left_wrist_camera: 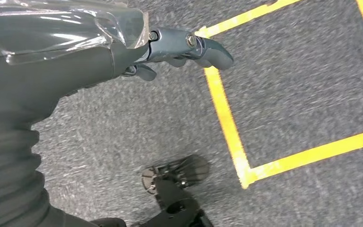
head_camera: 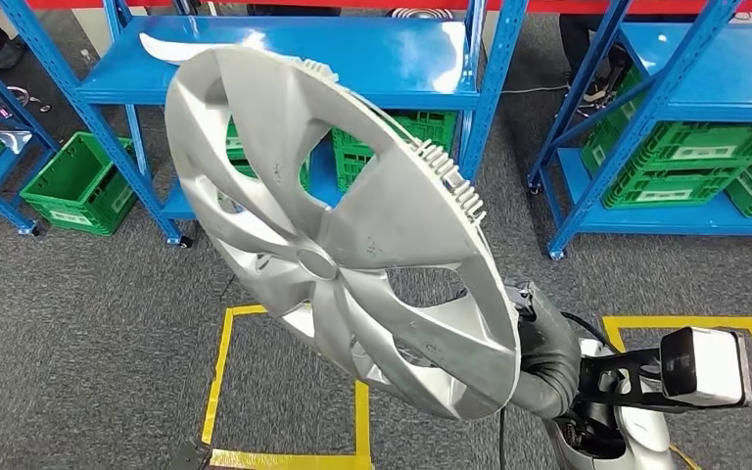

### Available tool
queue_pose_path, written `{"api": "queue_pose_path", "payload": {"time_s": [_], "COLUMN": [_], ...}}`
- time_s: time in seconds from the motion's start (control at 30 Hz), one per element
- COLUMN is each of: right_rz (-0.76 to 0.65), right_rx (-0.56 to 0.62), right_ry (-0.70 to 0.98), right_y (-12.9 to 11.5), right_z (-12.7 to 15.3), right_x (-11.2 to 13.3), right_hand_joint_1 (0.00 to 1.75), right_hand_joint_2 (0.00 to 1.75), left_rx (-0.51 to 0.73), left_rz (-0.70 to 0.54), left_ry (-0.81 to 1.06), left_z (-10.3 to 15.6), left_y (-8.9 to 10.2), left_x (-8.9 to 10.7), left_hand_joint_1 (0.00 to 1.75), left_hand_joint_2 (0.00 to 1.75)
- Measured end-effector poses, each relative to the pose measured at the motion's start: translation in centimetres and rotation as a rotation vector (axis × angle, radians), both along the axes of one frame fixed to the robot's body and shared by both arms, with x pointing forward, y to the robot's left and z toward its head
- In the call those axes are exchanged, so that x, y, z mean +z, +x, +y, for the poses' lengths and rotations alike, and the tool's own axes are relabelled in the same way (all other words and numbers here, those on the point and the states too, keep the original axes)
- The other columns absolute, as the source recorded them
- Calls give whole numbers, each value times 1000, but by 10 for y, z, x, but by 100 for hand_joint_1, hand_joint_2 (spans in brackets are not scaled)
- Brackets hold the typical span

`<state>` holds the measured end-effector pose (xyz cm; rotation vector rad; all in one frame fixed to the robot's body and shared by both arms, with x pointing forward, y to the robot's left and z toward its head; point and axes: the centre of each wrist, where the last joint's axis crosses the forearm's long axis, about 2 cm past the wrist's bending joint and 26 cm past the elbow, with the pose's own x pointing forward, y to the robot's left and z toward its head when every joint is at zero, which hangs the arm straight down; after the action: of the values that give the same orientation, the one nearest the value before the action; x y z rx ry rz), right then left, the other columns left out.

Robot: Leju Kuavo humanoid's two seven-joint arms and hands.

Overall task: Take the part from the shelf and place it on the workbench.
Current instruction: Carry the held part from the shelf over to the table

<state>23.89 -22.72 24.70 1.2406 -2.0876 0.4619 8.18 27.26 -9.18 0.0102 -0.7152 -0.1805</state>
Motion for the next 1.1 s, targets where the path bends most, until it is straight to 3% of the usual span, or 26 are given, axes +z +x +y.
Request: {"api": "queue_pose_path", "payload": {"time_s": [0.3,1.1], "right_rz": [-3,10], "right_rx": [10,29], "right_ry": [2,2], "right_y": [-1,-3], "right_z": [0,3], "right_x": [0,-3], "right_hand_joint_1": [175,175], "right_hand_joint_2": [175,175], "left_rx": [10,1], "left_rz": [12,-2], "left_ry": [5,6], "left_z": [1,-1], "left_y": [-7,-1], "left_x": [-1,1], "left_hand_joint_1": [0,0], "left_hand_joint_2": [175,175]}}
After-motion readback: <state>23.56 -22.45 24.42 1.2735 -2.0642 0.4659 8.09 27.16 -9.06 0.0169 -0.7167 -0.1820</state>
